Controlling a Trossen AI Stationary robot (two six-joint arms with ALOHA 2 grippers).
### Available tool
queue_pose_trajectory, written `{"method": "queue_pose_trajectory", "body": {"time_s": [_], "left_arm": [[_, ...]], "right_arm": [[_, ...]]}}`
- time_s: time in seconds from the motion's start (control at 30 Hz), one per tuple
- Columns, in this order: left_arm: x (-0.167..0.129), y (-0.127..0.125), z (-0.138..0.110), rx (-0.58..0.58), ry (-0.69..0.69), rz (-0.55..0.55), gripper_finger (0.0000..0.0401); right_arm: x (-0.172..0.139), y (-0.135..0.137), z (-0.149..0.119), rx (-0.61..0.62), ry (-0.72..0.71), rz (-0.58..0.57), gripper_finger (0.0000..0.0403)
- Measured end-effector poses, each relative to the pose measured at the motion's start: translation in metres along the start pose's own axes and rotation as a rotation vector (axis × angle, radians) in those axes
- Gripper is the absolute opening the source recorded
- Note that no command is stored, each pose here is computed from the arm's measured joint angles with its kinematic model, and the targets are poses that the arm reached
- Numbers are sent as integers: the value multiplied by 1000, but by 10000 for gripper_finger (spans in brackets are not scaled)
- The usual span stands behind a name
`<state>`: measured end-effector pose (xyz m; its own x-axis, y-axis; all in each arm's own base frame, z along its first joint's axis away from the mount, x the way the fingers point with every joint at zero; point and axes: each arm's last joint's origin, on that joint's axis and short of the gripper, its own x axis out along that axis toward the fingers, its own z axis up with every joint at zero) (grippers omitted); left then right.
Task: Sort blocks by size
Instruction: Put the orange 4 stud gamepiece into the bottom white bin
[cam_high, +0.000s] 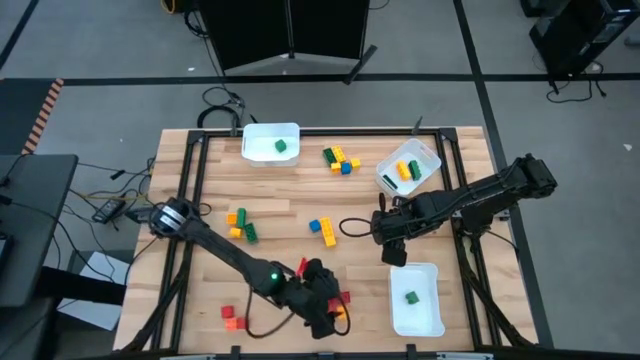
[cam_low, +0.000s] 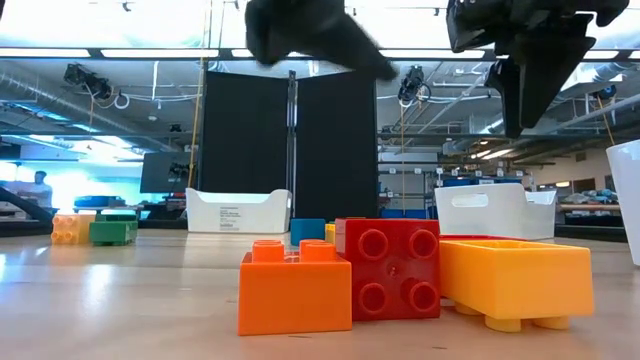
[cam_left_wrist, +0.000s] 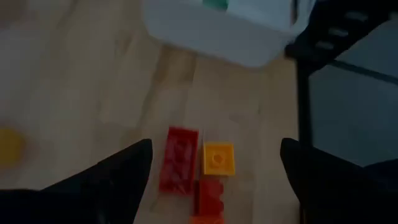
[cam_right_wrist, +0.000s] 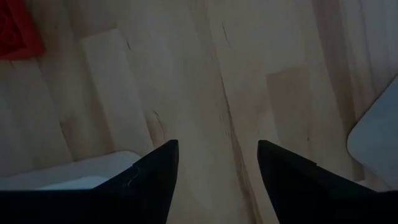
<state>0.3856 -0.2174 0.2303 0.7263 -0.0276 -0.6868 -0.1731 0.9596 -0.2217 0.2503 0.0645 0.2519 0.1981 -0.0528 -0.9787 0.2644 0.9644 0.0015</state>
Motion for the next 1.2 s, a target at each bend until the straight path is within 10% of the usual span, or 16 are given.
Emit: {"method": "queue_pose_trajectory", "body": {"time_s": [1.2], "left_arm": [[62,-17,-70,6,341,129,362]], "right_arm": [[0,2,3,11,-35,18,229]]}}
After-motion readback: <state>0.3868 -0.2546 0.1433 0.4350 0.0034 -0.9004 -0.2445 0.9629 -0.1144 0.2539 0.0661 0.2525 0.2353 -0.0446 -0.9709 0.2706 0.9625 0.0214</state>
